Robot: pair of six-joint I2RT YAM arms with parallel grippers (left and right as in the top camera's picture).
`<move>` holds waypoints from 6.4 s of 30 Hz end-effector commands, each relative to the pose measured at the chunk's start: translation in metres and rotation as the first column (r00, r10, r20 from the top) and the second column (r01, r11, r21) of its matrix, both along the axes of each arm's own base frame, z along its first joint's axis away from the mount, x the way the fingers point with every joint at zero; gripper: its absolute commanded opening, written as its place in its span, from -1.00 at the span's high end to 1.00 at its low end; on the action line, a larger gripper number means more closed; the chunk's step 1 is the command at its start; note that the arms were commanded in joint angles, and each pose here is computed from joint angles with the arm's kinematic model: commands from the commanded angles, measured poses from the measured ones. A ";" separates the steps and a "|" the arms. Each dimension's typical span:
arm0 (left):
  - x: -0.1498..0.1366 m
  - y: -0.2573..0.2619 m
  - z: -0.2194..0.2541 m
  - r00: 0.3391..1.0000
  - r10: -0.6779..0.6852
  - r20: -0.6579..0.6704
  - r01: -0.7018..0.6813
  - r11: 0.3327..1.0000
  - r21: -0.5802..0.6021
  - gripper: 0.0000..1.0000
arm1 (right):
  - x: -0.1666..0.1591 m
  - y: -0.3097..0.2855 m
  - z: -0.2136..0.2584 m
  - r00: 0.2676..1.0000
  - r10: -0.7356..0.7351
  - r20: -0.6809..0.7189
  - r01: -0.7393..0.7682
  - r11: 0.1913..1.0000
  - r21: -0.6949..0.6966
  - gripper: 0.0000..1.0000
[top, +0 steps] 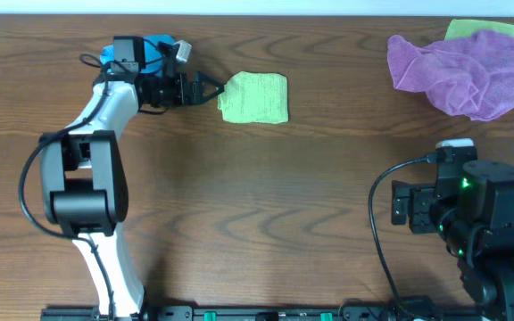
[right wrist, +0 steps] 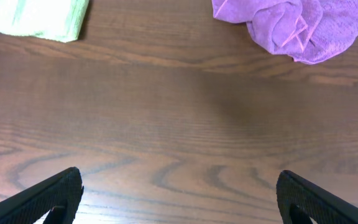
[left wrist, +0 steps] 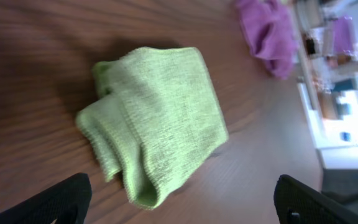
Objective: Fold the cloth
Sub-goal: 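Grasp the right edge of the folded green cloth with the left gripper, then lift the green cloth and carry it left toward the blue cloth, then lower the green cloth onto the blue cloth with the left gripper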
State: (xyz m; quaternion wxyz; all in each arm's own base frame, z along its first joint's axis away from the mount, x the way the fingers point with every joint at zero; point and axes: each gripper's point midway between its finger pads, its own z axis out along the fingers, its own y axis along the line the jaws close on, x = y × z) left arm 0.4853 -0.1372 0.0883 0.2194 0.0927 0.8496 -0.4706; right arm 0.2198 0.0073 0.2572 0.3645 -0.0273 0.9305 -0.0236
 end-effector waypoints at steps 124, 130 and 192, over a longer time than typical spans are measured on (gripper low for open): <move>0.037 0.025 0.038 0.995 -0.054 0.082 0.024 0.945 0.327 0.88 | -0.001 -0.003 -0.001 1.000 -0.004 -0.003 0.004 1.000 -0.014 -0.99; 0.039 0.027 0.039 0.993 -0.064 0.102 0.024 0.936 0.350 0.88 | -0.001 -0.003 -0.001 1.000 -0.005 -0.003 0.005 1.000 -0.014 -0.98; 0.093 0.113 0.103 0.891 -0.092 0.445 -0.148 0.867 0.476 0.88 | -0.001 -0.003 -0.001 1.000 -0.005 -0.003 0.005 1.000 -0.014 -0.99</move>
